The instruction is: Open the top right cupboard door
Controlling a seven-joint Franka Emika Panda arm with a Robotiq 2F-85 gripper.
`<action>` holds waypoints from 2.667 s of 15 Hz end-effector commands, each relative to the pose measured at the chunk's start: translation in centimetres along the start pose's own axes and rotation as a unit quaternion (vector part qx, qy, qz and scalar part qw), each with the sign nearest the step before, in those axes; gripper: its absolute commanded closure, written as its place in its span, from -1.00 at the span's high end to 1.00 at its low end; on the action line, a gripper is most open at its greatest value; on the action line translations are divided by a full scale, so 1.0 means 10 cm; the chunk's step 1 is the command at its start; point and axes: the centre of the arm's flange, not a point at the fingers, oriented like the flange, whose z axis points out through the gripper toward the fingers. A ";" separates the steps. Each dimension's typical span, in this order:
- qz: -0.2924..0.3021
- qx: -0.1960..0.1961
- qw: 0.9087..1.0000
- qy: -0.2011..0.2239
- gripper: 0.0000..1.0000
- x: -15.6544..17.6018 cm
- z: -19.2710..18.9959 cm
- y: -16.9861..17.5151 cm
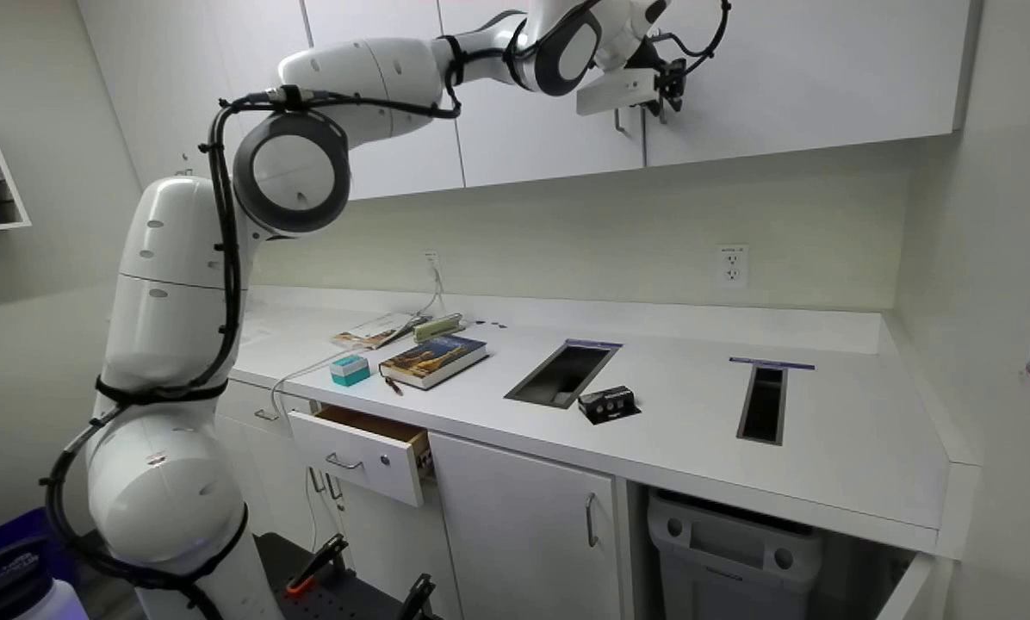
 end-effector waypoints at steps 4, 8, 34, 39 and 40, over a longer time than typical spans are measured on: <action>0.011 -0.007 1.000 0.010 -1.00 0.15 -0.01 0.04; 0.013 -0.025 1.000 0.002 -0.95 0.13 -0.17 0.11; -0.058 0.137 0.986 -0.079 -0.81 -0.31 -0.89 0.97; -0.066 0.150 0.983 -0.082 -0.81 -0.38 -1.01 1.11; -0.066 0.150 0.983 -0.082 -0.95 -0.38 -1.01 1.11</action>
